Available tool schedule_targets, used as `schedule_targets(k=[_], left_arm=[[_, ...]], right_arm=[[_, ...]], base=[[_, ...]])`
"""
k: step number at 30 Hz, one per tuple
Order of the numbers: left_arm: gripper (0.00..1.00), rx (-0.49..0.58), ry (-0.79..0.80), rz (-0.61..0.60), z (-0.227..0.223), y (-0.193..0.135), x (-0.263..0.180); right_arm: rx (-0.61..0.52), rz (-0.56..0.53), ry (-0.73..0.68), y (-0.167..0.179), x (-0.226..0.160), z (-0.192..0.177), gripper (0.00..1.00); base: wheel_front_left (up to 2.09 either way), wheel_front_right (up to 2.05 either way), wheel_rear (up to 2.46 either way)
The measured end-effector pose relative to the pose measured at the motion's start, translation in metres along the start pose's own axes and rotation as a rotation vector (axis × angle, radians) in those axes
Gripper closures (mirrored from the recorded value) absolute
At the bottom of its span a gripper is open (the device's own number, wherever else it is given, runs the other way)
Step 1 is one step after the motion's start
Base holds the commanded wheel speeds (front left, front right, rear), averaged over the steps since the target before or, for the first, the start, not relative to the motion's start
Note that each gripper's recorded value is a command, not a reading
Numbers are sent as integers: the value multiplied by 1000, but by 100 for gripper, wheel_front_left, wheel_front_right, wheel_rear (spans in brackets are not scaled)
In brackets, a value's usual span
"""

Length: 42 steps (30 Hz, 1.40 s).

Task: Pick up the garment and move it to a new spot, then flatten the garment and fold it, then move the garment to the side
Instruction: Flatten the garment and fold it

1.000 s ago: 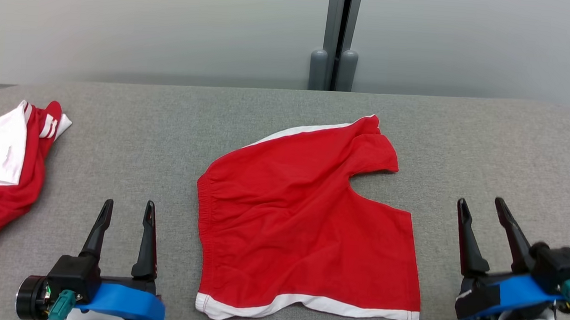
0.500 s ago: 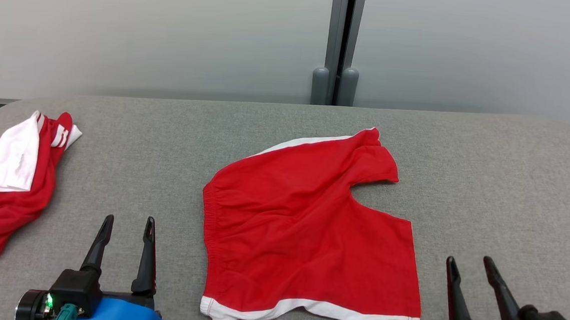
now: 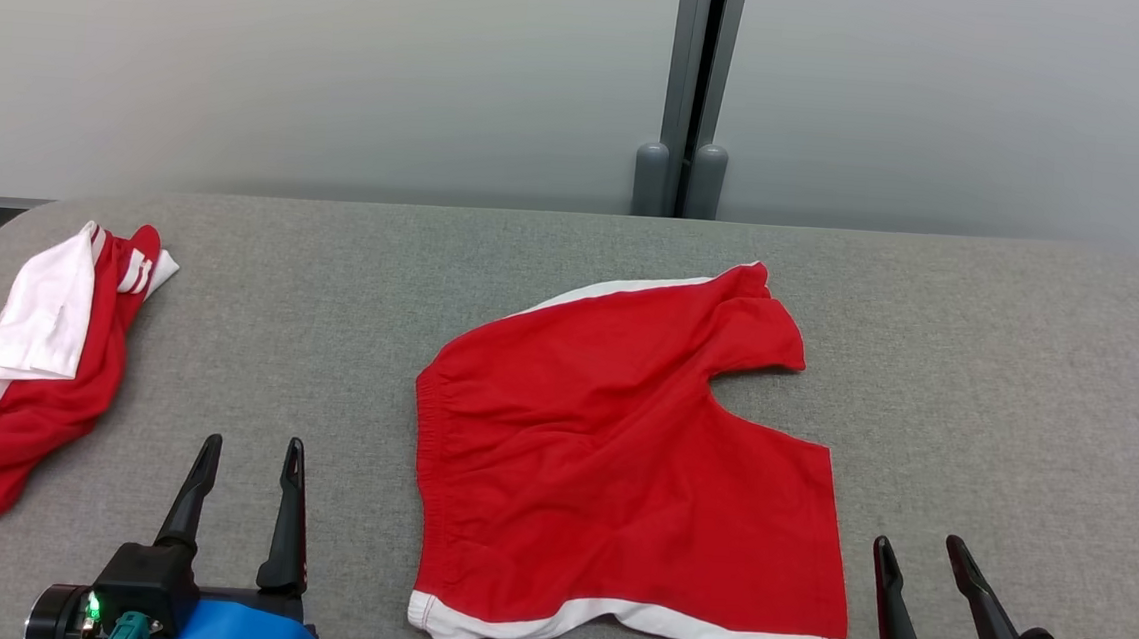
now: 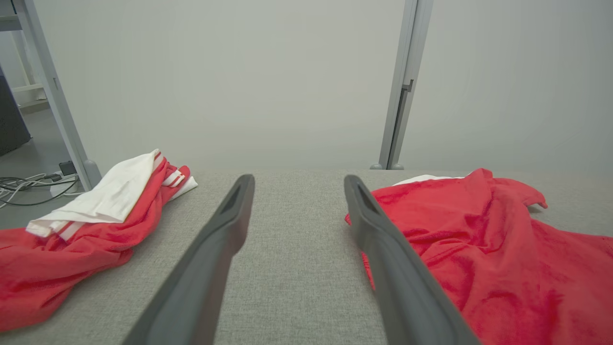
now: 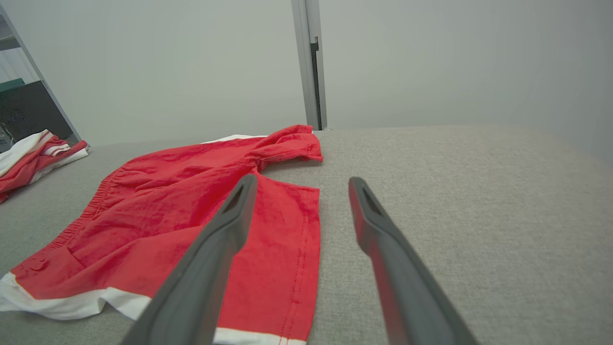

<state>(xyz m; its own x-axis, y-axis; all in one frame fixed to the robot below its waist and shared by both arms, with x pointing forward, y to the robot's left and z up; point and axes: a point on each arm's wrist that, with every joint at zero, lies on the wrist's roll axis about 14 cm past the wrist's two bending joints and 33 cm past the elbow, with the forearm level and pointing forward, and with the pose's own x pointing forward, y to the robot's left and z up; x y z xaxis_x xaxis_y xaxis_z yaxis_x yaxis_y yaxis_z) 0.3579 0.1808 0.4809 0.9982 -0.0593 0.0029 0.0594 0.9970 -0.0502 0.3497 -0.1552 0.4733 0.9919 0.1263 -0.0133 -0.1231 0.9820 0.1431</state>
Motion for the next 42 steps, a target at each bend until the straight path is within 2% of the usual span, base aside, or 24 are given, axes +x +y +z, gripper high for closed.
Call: schedule_targets(k=[6, 11, 19, 26, 35, 42], left_arm=[[0, -4, 5, 3, -2, 1, 0], [0, -38, 38, -22, -13, -9, 0], [0, -76, 142, -137, -44, -46, -5], [0, -91, 302, -252, -88, -75, -26], [0, -101, 430, -295, -121, -82, -43], [0, -119, 447, -367, -122, -101, -42]], right_arm=[[5, -8, 12, -2, 0, -4, 0], [13, -21, 67, -6, -3, -21, 0], [52, -50, 169, -12, -7, -53, 0], [98, -42, 260, -5, -8, -81, 0], [140, -28, 328, 5, -10, -101, 0], [155, -15, 366, 11, -11, -111, 0]], base=[[0, 0, 0], [0, 0, 0], [0, 0, 0], [0, 0, 0], [0, 0, 0], [0, 0, 0]])
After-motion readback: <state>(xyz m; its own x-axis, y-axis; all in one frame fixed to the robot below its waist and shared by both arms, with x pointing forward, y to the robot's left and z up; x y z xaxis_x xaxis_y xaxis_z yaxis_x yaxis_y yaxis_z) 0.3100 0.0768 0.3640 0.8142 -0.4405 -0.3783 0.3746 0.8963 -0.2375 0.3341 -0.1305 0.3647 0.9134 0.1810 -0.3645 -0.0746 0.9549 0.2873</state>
